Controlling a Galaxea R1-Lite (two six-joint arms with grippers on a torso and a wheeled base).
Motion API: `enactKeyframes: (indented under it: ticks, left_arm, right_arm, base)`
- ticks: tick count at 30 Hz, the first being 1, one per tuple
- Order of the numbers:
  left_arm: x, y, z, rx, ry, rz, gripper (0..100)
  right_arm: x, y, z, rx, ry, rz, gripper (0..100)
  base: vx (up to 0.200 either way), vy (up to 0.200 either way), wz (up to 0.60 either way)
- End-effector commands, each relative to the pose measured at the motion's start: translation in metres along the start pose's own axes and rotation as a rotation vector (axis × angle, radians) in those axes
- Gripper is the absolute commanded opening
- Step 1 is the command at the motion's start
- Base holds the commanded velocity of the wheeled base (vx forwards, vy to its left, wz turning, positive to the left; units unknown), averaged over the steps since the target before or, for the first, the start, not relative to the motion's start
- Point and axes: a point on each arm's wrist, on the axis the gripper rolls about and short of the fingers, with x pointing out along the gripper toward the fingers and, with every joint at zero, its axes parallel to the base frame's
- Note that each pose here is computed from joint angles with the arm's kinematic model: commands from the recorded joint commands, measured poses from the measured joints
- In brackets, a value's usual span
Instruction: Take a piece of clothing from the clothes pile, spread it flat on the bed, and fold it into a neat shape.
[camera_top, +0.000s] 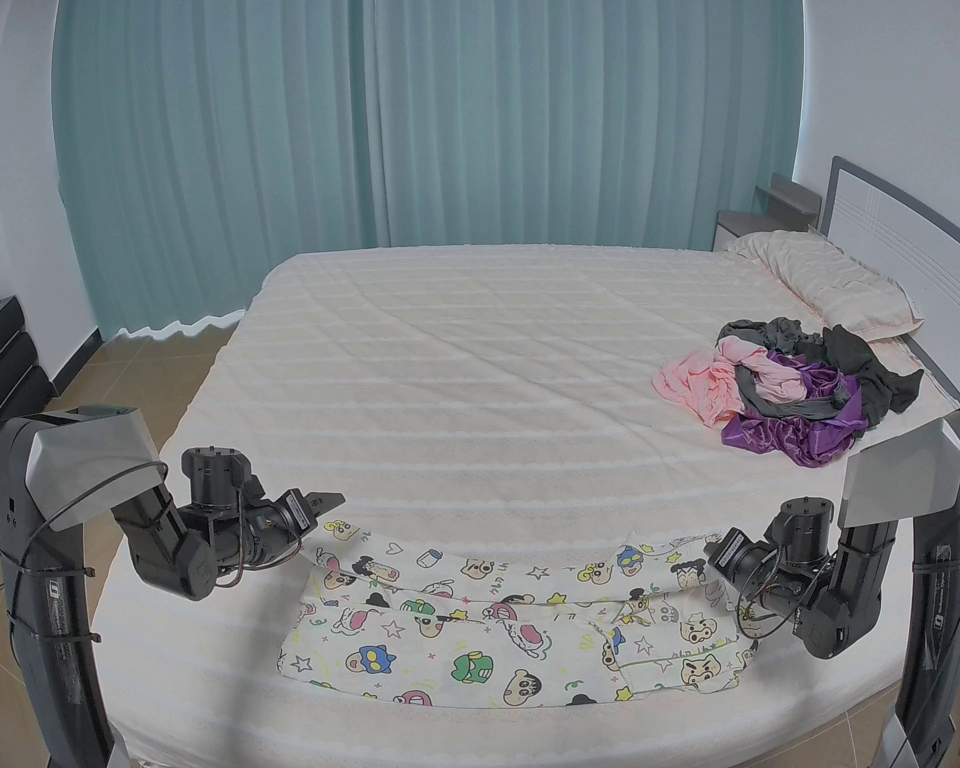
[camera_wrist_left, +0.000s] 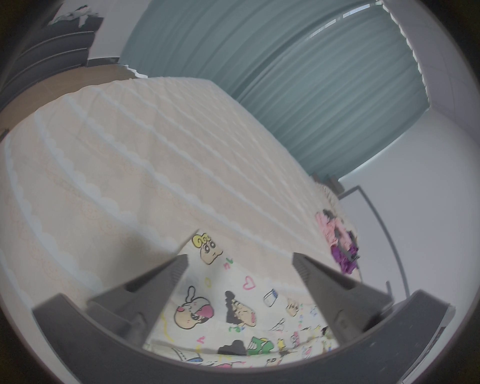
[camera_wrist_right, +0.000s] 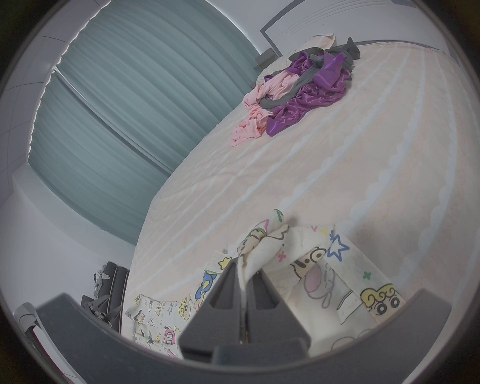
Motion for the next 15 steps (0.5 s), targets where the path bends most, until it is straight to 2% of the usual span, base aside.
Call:
enactKeyframes:
  ticks: [1, 3, 6, 7, 9, 15]
  left_arm:
    - [0.019, -0.028, 0.037, 0.148, 0.035, 0.014, 100]
    - [0.026, -0.038, 0.049, 0.157, 0.045, 0.017, 100]
    - [0.035, -0.037, 0.048, 0.173, 0.060, 0.016, 100]
    - [0.050, -0.028, 0.041, 0.237, 0.082, 0.029, 100]
    - [0.059, -0.018, 0.034, 0.295, 0.104, 0.045, 100]
    - [0.073, -0.003, 0.017, 0.329, 0.163, 0.060, 100]
  right_arm:
    - [-0.004, -0.001, -0.007, -0.008, 0.029, -0.009, 0]
    - [-0.006, 0.000, -0.010, -0.013, 0.039, -0.010, 0]
    - [-0.007, 0.000, -0.012, -0.015, 0.046, -0.012, 0]
    - [-0.007, 0.001, -0.014, -0.019, 0.050, -0.006, 0]
    - [-0.007, 0.001, -0.015, -0.020, 0.051, -0.003, 0]
    - [-0.007, 0.000, -0.020, -0.028, 0.051, 0.004, 0]
  base:
    - [0.000, 0.000, 0.00]
    - [0.000, 0.000, 0.00]
    - [0.000, 0.000, 0.00]
    - [0.000, 0.000, 0.00]
    - [0.000, 0.000, 0.00]
    - [0.000, 0.000, 0.00]
